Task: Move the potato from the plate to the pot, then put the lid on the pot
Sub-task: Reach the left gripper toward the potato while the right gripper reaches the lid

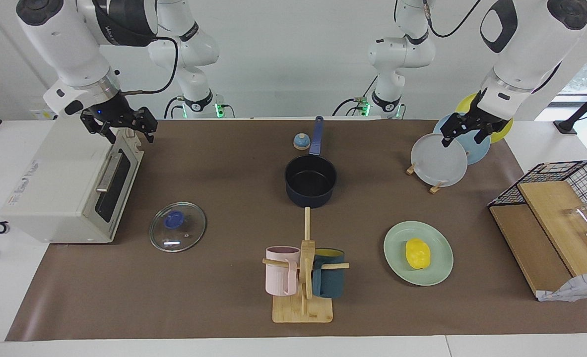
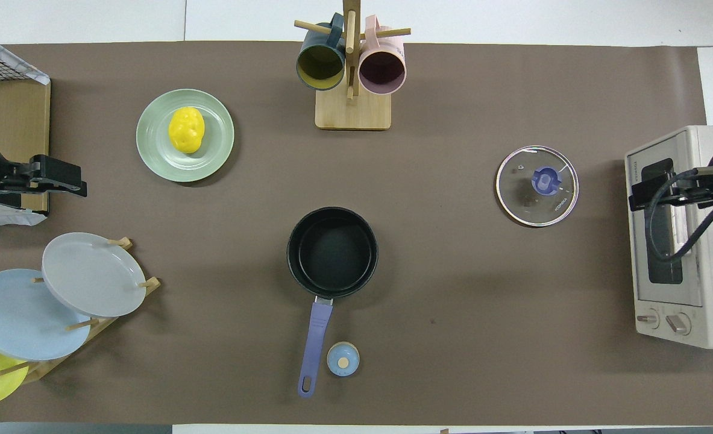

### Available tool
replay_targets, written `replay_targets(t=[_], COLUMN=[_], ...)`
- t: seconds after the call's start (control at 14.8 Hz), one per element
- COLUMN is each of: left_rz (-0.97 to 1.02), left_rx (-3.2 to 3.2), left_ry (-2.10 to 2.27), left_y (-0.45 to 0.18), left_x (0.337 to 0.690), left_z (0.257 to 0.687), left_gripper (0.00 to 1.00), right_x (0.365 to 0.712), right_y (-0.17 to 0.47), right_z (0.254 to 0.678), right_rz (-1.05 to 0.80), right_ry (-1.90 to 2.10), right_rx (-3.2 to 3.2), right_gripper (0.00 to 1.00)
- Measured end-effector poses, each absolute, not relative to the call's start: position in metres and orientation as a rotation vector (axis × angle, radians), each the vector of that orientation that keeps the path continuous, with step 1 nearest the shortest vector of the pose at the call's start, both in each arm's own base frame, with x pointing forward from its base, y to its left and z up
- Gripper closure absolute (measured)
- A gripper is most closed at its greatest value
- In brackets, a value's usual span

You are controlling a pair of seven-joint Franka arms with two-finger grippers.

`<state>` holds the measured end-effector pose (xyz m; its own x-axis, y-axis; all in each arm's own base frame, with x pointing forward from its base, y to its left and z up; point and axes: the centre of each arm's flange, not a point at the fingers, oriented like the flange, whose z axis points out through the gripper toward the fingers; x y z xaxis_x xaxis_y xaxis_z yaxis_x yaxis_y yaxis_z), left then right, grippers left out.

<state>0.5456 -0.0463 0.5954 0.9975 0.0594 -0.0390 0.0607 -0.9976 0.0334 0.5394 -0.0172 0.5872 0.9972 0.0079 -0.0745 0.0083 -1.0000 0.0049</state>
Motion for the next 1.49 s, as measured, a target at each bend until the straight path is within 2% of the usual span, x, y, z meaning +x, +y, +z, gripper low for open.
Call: replay_targets(t=[0.68,1.01,1.22,1.49], left_rz=[-0.059,-0.059,-0.032,0.047], left_rx=[3.105,3.105,3.104,3.081], left_ry=[0.093,0.088,0.085,0.093], left_y=[-0.046,-0.048,-0.050,-0.051], left_x=[0.546,0.545,0.547,0.561], left_z=[0.595,0.595,0.597,0.592], left_gripper=[0.00,0.00,0.00,0.00], right_x=[0.539,0.549,0.571,0.602], right_y=[-0.016,-0.005,-0.001,0.024], right_z=[0.587,0.583,0.552,0.483], right_rz=[-0.117,-0.055,-0.039,0.009], right_ry=[0.021,0.071,0.110,0.181], right_rx=[3.134,3.132,3.126,3.116], right_gripper=[0.00,0.00,0.00,0.00])
